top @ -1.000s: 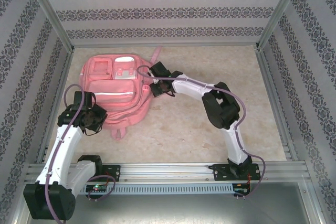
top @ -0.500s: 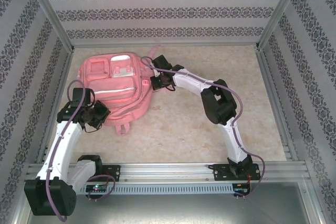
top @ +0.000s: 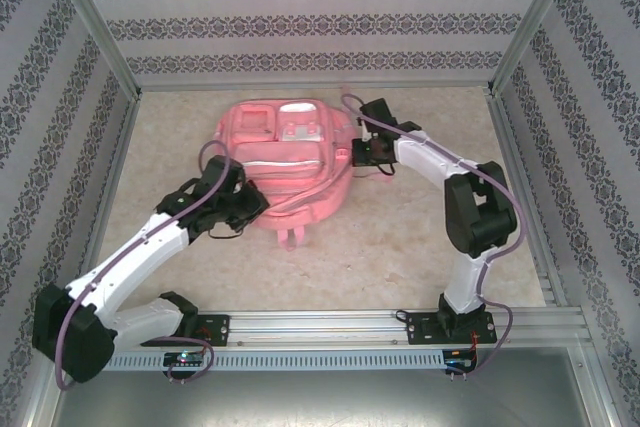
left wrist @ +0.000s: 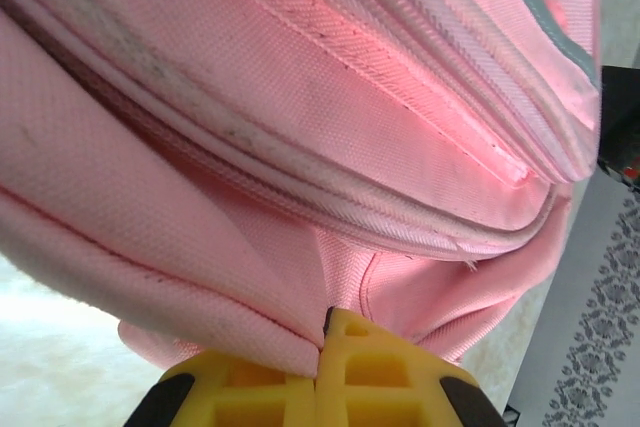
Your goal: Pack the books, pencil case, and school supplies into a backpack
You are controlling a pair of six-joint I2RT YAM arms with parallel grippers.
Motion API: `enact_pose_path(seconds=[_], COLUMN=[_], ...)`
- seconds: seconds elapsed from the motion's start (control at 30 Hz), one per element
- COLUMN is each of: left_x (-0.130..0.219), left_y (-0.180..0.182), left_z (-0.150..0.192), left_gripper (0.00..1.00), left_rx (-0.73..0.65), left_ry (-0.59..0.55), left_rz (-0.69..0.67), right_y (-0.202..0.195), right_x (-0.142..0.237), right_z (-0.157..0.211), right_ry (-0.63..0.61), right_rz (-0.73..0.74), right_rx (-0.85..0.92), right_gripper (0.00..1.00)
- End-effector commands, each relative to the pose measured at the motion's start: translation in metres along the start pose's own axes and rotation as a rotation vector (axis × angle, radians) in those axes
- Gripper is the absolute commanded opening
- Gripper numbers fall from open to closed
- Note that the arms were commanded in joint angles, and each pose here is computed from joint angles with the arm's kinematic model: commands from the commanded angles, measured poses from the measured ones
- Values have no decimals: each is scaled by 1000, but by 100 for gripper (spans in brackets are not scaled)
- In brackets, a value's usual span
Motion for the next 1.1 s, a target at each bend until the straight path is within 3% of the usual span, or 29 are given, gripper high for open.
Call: enact_pose_path(seconds=[0.0, 0.17, 0.2, 0.27, 0.33, 0.37, 0.47, 0.57, 0.7, 0.87, 0.97, 1.07], left_x=[8, -10, -10, -6, -3, -1, 14, 39, 69, 91, 90, 69], left_y=[-33, -60, -64, -68, -64, -63, -55, -37, -3, 65, 100, 131], left_z=[-3, 12, 12, 9, 8, 7, -1, -19, -54, -104, -126, -142], left_gripper=[0, 0, 5, 38, 65, 73, 89, 97, 100, 100, 100, 99], left_rx=[-52, -128, -143, -163, -165, -172, -214, -277, -318, -329, -359, -423], left_ry=[-59, 6, 6, -6, -15, -24, -69, -129, -229, -435, -547, -600], left_rz=[25, 38, 39, 31, 3, -8, -80, -213, -355, -643, -806, -876], right_y=[-61, -84, -84, -80, -75, -73, -66, -63, -67, -89, -102, -109], right_x=[31, 37, 38, 40, 43, 45, 53, 69, 98, 137, 142, 135], right_z=[-44, -49, -50, -50, -48, -46, -41, -34, -25, -11, -5, 2], right_ry=[-213, -209, -203, -199, -202, -205, -218, -243, -321, -471, -489, -528], right_rz=[187, 207, 202, 177, 143, 130, 99, 79, 76, 137, 147, 182], right_rx=[-121, -162, -164, -164, -170, -172, -170, -171, -162, -168, -153, -47], right_gripper=[0, 0, 0, 16, 40, 47, 48, 55, 65, 98, 98, 98])
Point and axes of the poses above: each hand's point on the last joint's axis, 136 mm out from that joint toward the fingers, its own x axis back along the fingers, its own y axis along the line the jaws close on, z = x × y, the point moved 4 cm from there along x, back along the fingers, and after that the axes turned 12 degrees about -x, right-handed, at the moved point
